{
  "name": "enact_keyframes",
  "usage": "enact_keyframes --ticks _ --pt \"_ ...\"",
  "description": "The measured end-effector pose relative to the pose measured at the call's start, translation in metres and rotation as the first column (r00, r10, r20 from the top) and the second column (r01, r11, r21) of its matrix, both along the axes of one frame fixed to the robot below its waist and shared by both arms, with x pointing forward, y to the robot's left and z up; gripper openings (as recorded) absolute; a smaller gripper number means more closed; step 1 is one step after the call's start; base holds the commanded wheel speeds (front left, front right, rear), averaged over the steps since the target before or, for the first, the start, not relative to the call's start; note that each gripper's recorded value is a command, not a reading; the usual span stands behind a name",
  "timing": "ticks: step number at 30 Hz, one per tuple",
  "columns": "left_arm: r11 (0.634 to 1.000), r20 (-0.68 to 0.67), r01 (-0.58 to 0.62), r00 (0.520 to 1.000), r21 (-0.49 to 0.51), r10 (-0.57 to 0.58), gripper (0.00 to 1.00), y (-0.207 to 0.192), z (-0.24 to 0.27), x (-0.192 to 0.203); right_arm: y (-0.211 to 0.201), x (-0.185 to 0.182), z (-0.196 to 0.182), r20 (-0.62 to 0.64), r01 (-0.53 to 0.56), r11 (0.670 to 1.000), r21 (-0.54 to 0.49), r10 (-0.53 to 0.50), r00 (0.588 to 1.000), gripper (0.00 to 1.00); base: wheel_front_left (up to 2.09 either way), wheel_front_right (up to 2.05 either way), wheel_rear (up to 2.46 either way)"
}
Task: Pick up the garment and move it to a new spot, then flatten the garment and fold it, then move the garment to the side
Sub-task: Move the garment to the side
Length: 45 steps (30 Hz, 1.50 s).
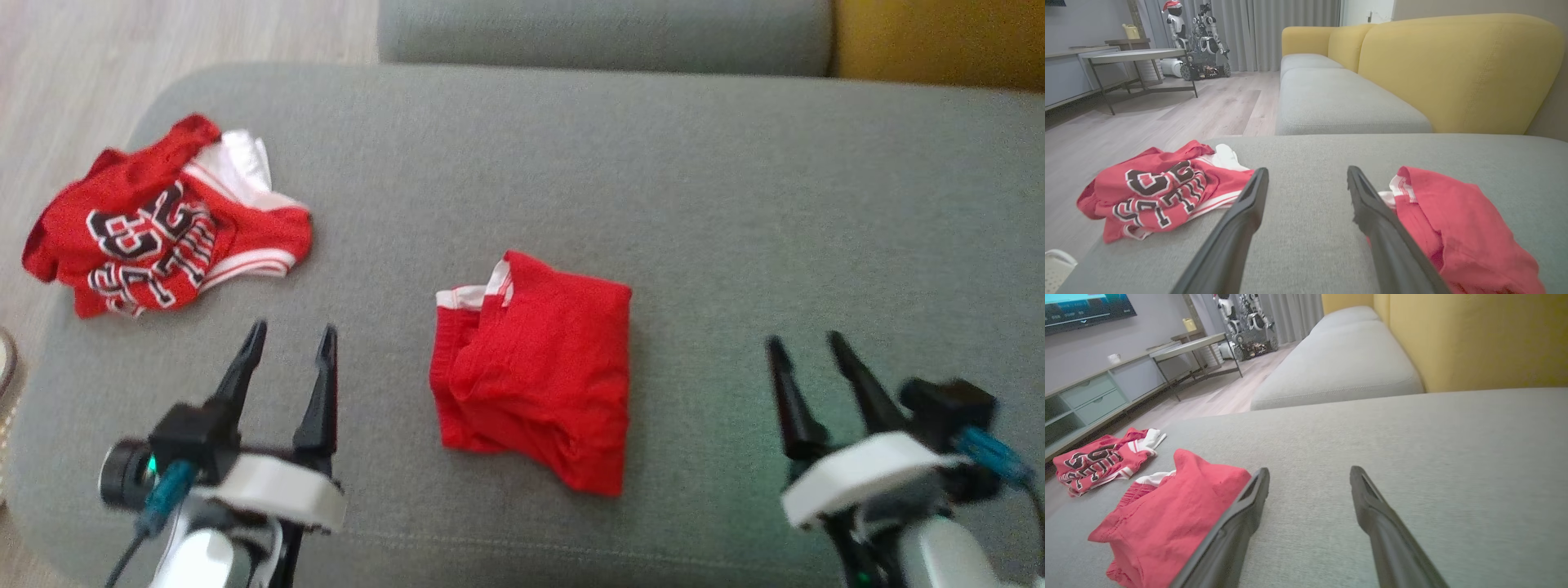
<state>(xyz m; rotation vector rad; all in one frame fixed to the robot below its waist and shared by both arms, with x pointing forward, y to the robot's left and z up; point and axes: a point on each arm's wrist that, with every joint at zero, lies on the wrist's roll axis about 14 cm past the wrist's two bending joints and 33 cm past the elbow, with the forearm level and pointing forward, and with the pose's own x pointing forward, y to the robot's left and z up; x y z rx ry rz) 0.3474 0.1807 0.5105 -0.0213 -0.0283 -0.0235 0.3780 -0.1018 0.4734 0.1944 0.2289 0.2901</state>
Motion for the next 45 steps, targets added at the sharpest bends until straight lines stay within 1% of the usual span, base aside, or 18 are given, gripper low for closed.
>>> enact_keyframes --ticks 3,4,5,7,10,13,15,18,21,22,23,25,29,35,37,40,42,45 --pt "1.000 0.025 0.007 1.000 -0.003 -0.007 1.00 0.000 0.006 0.013 0.029 0.011 -0.015 -0.044 -0.077 0.997 0.028 0.078 0.996 1.00 0.00 0.00 0.00" --pt "1.000 0.029 0.006 1.000 -0.006 -0.006 1.00 0.000 0.006 0.016 0.039 0.012 -0.023 -0.069 -0.104 0.994 0.039 0.107 0.992 1.00 0.00 0.00 0.00" --pt "1.000 0.029 0.006 1.000 -0.006 -0.006 1.00 0.000 0.006 0.016 0.039 0.012 -0.023 -0.069 -0.104 0.994 0.039 0.107 0.992 1.00 0.00 0.00 0.00" --pt "1.000 0.033 0.003 0.999 -0.013 -0.003 1.00 0.000 0.006 0.020 0.059 0.013 -0.037 -0.109 -0.155 0.986 0.064 0.161 0.981 1.00 0.00 0.00 0.00" --pt "1.000 0.021 -0.009 1.000 -0.018 0.009 1.00 0.002 0.000 0.023 0.088 0.012 -0.056 -0.161 -0.228 0.969 0.098 0.242 0.957 1.00 0.00 0.00 0.00" --pt "1.000 0.011 -0.017 1.000 -0.024 0.017 1.00 0.004 -0.005 0.025 0.109 0.011 -0.071 -0.206 -0.275 0.952 0.133 0.298 0.932 1.00 0.00 0.00 0.00" --pt "0.999 0.002 -0.023 1.000 -0.026 0.023 1.00 0.005 -0.008 0.026 0.118 0.010 -0.083 -0.249 -0.293 0.944 0.152 0.323 0.913 1.00 0.00 0.00 0.00" --pt "0.999 -0.008 -0.029 1.000 -0.026 0.029 1.00 0.007 -0.011 0.029 0.129 0.001 -0.102 -0.312 -0.338 0.931 0.141 0.366 0.877 1.00 0.00 0.00 0.00" --pt "0.999 -0.011 -0.028 1.000 -0.028 0.027 1.00 0.006 -0.014 0.030 0.140 0.000 -0.104 -0.321 -0.378 0.913 0.151 0.407 0.855 1.00 0.00 0.00 0.00" --pt "0.999 -0.014 -0.027 1.000 -0.029 0.026 1.00 0.006 -0.015 0.030 0.144 -0.001 -0.104 -0.322 -0.392 0.908 0.151 0.420 0.848 0.78 0.00 0.00 0.00" --pt "0.999 -0.017 -0.026 1.000 -0.029 0.026 1.00 0.005 -0.016 0.031 0.147 0.000 -0.104 -0.322 -0.403 0.903 0.151 0.430 0.843 0.02 0.00 0.00 0.00" --pt "0.999 -0.021 -0.023 1.000 -0.031 0.022 1.00 0.004 -0.018 0.033 0.150 0.000 -0.105 -0.325 -0.419 0.897 0.144 0.443 0.836 0.00 0.00 0.00 0.00" --pt "0.999 -0.016 -0.012 1.000 -0.035 0.012 1.00 0.000 -0.017 0.038 0.145 0.002 -0.105 -0.312 -0.421 0.900 0.116 0.435 0.845 0.00 0.00 0.00 0.00" --pt "0.998 -0.004 0.038 0.999 -0.048 -0.038 1.00 -0.015 -0.016 0.049 0.120 0.016 -0.101 -0.290 -0.410 0.912 -0.009 0.390 0.874 0.00 0.00 0.00 0.00" --pt "0.996 0.003 0.068 0.998 -0.055 -0.068 1.00 -0.025 -0.015 0.053 0.099 0.024 -0.099 -0.286 -0.392 0.917 -0.069 0.358 0.889 0.00 0.00 0.00 0.00" --pt "0.991 0.011 0.119 0.993 -0.059 -0.119 1.00 -0.041 -0.015 0.061 0.053 0.036 -0.096 -0.291 -0.345 0.923 -0.168 0.288 0.912 0.00 0.00 0.00 0.00" --pt "0.986 0.015 0.157 0.988 -0.061 -0.156 1.00 -0.052 -0.016 0.066 0.018 0.045 -0.092 -0.296 -0.310 0.919 -0.244 0.233 0.926 0.00 0.00 0.00 0.00" --pt "0.975 0.018 0.209 0.978 -0.070 -0.208 1.00 -0.069 -0.018 0.074 -0.035 0.060 -0.076 -0.281 -0.248 0.904 -0.348 0.152 0.948 0.00 0.00 0.00 0.00"
